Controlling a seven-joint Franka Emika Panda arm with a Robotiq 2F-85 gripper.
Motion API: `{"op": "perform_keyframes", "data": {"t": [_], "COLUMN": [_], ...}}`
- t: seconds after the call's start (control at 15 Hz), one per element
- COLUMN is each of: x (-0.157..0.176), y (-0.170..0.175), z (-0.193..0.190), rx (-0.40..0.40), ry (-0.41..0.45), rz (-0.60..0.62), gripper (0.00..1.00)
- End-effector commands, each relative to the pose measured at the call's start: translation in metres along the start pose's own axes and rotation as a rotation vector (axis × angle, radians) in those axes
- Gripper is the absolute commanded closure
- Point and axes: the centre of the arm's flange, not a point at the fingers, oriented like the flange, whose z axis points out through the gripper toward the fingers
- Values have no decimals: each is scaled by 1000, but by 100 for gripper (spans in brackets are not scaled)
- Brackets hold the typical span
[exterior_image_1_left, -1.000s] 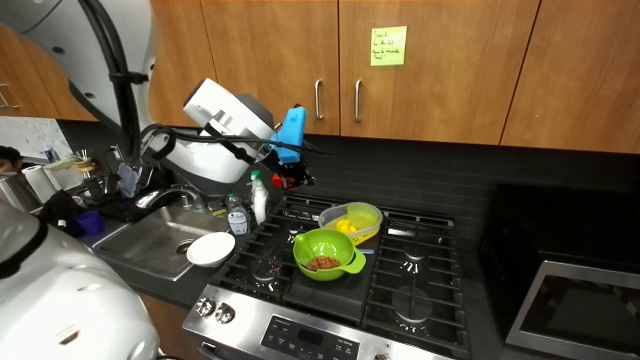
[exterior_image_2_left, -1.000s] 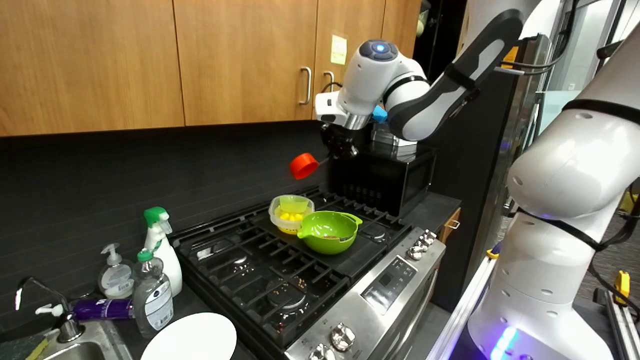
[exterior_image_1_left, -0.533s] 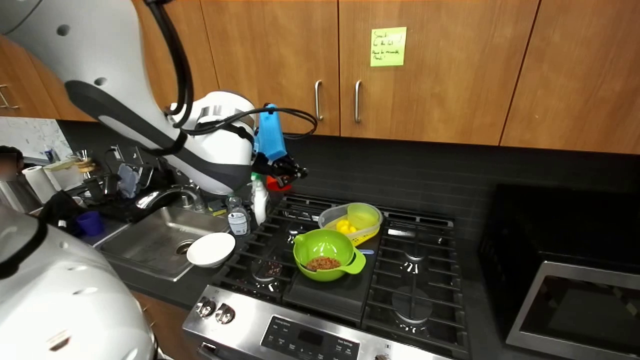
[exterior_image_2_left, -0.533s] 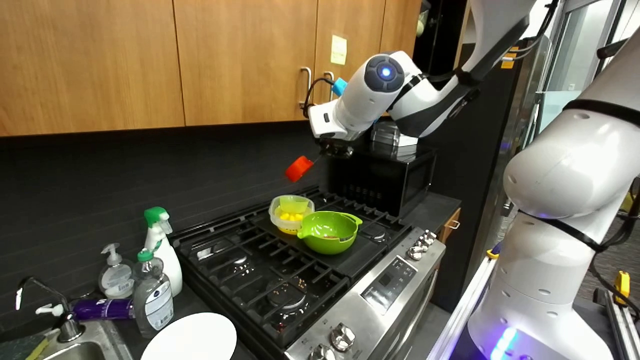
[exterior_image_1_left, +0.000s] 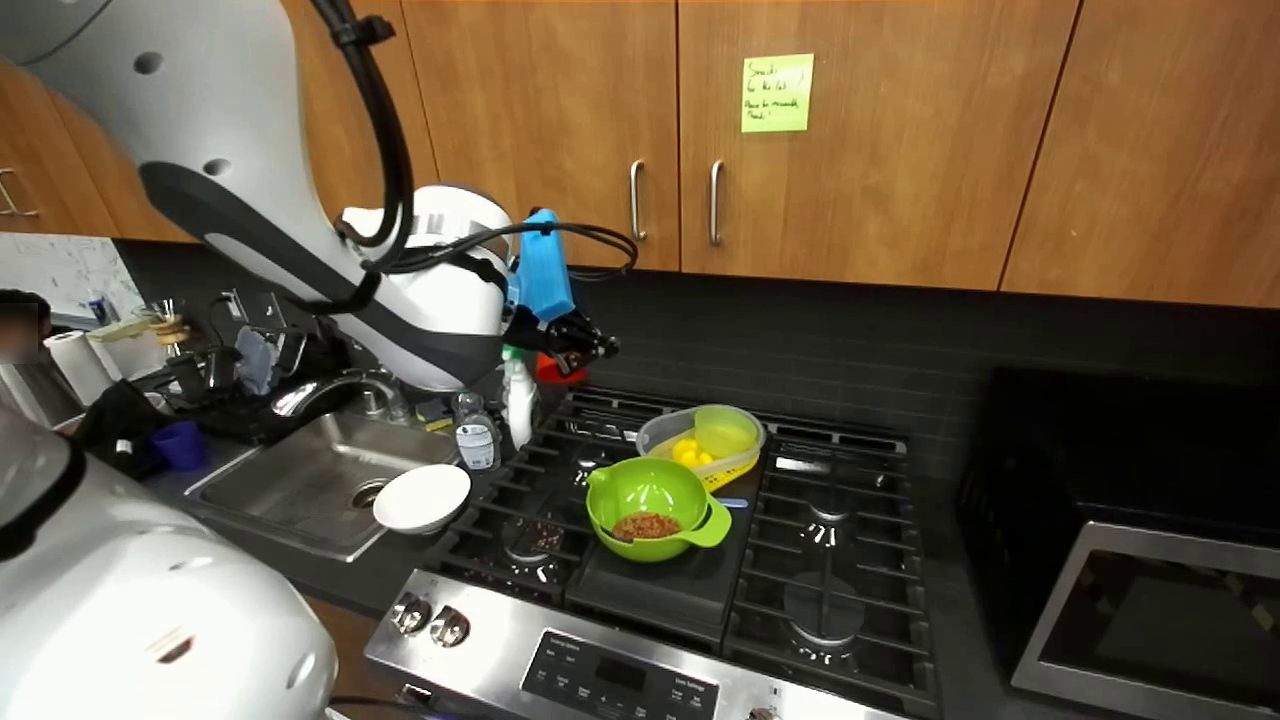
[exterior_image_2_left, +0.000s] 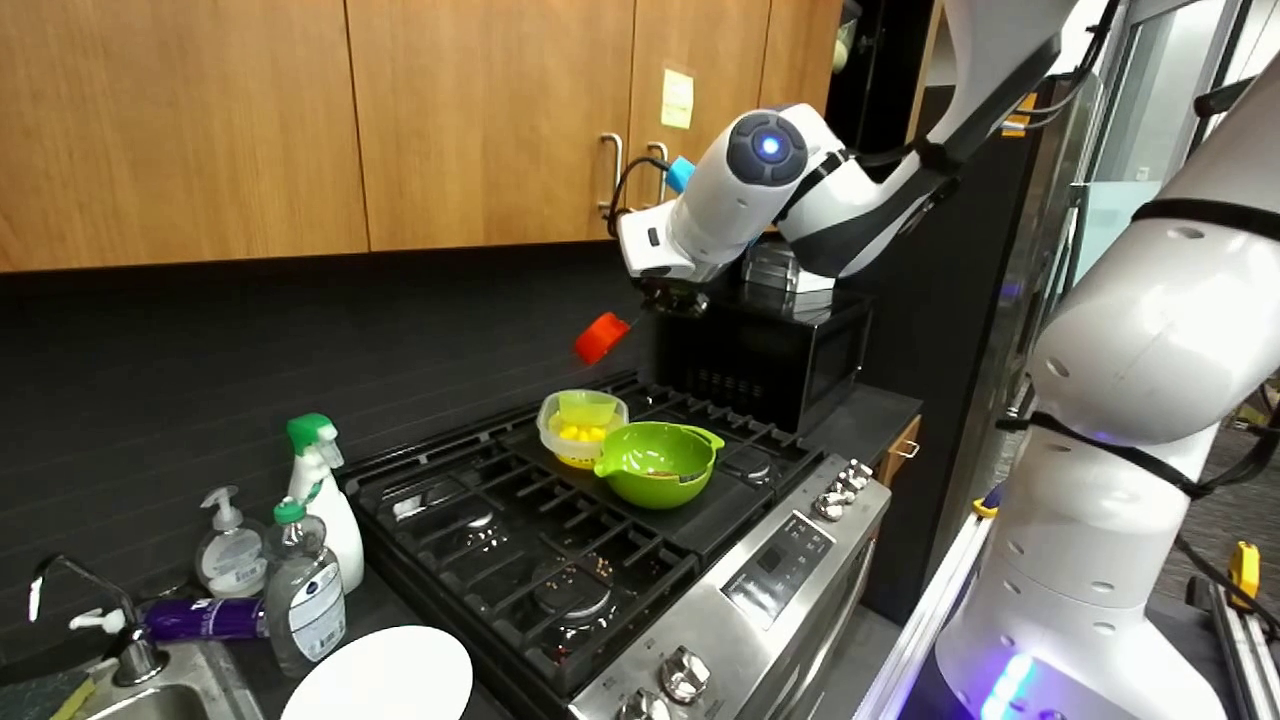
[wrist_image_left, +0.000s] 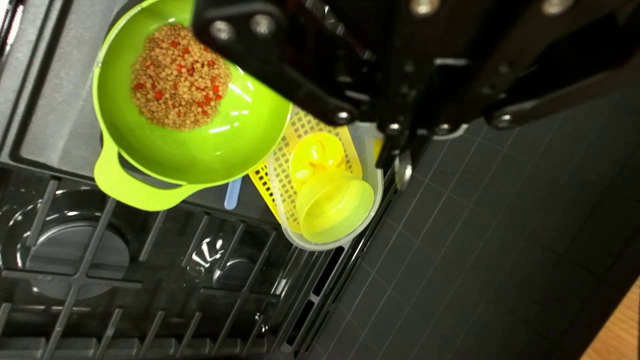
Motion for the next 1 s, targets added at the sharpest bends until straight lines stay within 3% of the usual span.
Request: {"op": "perform_keyframes", "data": {"t": [0.0,0.33,0.4,0.47,0.6,0.93], "x": [7,19,13,15,16,19], "y": [5,29,20,22,21,88], "z": [-6,-8,-11,-12,-12,16], "rx": [-63,-155,-116,-122,-119,-108], "ry": [-157,-364,-298,-307,-301,-330], "rz": [-81,-253,-202,-207,-208,-175], "gripper": [99,99,99,96,99,99]}}
